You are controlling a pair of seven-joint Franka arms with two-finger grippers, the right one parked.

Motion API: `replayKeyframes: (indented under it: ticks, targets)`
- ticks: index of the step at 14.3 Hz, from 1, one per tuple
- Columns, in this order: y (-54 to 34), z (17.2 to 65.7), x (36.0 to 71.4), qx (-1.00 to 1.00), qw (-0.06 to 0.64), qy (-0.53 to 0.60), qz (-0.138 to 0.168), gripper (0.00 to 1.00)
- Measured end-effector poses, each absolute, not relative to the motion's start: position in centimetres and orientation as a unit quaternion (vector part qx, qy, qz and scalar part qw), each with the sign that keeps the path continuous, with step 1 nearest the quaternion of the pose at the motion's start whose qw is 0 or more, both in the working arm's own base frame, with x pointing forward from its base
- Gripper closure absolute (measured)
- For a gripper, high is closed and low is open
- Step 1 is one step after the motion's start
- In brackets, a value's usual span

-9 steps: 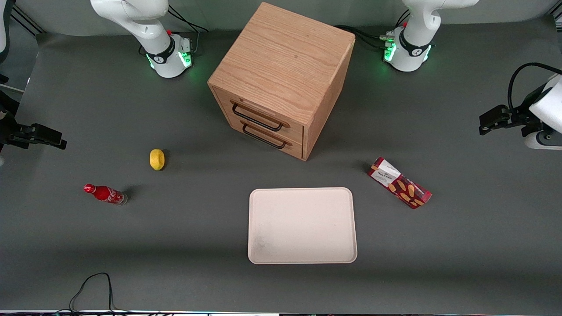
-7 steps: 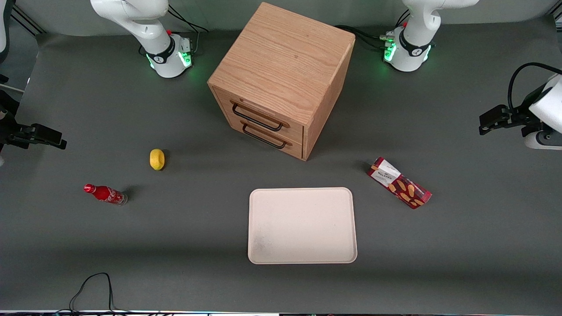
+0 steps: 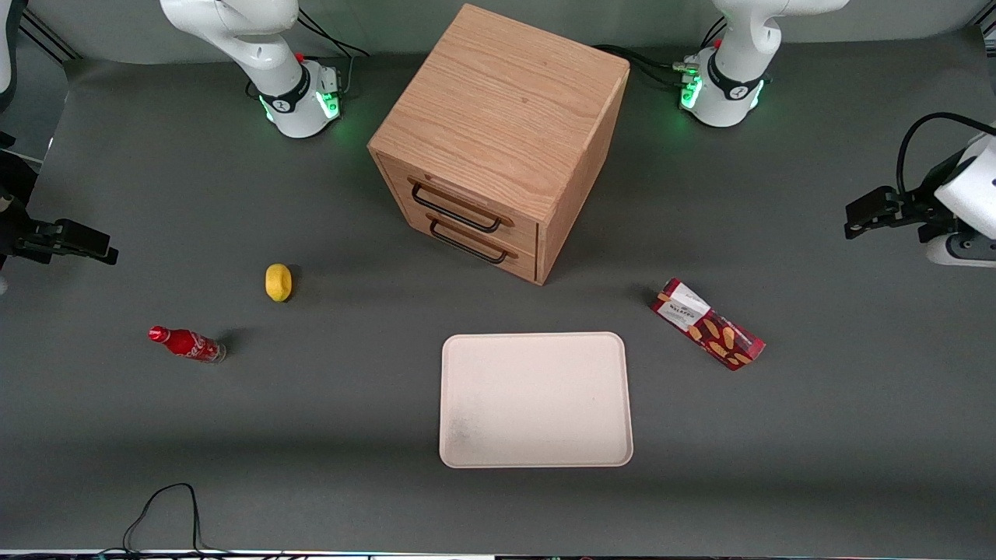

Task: Place red cookie box on tray
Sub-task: 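Move the open left gripper down over the red shortbread box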

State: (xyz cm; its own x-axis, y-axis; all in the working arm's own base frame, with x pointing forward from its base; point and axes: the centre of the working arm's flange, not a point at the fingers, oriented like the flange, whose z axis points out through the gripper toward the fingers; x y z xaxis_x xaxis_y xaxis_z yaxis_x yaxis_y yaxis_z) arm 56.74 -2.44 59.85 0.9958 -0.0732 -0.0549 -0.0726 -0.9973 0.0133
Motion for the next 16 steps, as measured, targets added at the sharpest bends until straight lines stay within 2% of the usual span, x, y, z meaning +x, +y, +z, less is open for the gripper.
replayKeyframes:
  ticks: [8,10,12,16]
  targets:
    - [-14.4,58.0,55.2,0.999,0.015,0.015,-0.030,0.00]
    - [-14.9,57.4,54.9,0.999,0.013,0.034,-0.031,0.00]
    - [-13.6,56.1,54.4,0.995,0.012,0.097,-0.030,0.00]
    - [-12.2,54.0,53.4,0.941,0.007,0.338,-0.027,0.00]
